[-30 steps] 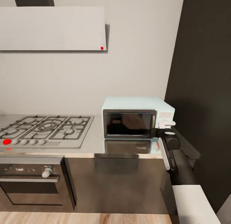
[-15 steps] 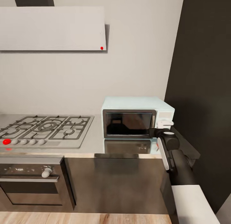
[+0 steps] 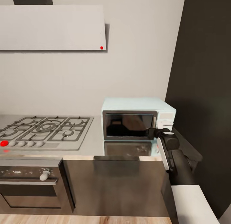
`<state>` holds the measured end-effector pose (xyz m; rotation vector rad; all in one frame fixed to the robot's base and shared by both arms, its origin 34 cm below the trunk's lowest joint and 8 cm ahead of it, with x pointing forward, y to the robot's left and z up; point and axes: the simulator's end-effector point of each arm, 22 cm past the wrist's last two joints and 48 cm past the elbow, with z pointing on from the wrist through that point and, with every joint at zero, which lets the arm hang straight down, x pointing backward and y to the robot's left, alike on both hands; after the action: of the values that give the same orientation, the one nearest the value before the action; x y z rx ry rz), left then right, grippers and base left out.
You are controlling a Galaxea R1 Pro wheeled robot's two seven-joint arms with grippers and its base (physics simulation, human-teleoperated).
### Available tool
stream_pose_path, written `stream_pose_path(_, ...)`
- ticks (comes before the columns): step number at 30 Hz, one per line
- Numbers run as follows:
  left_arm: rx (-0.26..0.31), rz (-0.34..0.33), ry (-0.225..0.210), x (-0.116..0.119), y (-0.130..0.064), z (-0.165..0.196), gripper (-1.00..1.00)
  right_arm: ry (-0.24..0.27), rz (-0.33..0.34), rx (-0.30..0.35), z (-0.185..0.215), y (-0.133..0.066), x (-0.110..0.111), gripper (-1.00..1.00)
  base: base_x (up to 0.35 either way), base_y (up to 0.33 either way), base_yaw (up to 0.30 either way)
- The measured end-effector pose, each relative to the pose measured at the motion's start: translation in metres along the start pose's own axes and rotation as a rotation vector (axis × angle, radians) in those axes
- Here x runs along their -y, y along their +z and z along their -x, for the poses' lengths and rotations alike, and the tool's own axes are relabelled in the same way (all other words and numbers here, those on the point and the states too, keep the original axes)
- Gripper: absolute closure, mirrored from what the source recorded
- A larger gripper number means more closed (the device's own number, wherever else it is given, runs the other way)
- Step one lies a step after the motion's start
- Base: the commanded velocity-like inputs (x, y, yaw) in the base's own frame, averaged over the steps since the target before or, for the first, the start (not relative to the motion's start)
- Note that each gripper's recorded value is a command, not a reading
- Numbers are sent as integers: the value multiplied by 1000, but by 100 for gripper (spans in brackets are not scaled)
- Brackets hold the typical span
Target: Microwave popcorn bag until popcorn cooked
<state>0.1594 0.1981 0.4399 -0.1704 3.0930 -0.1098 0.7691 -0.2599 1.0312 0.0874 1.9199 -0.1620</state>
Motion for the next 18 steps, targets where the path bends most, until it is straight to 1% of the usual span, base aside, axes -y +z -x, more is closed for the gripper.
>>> stream_pose_path(12,0,0,0,0,0,0,-100,-2,-3,0,0,0,2,-100,10,0,0)
stream_pose_path(18,0,0,1,0,0,0,-100,-1,-1,0,0,0,1,-100,76,0,0)
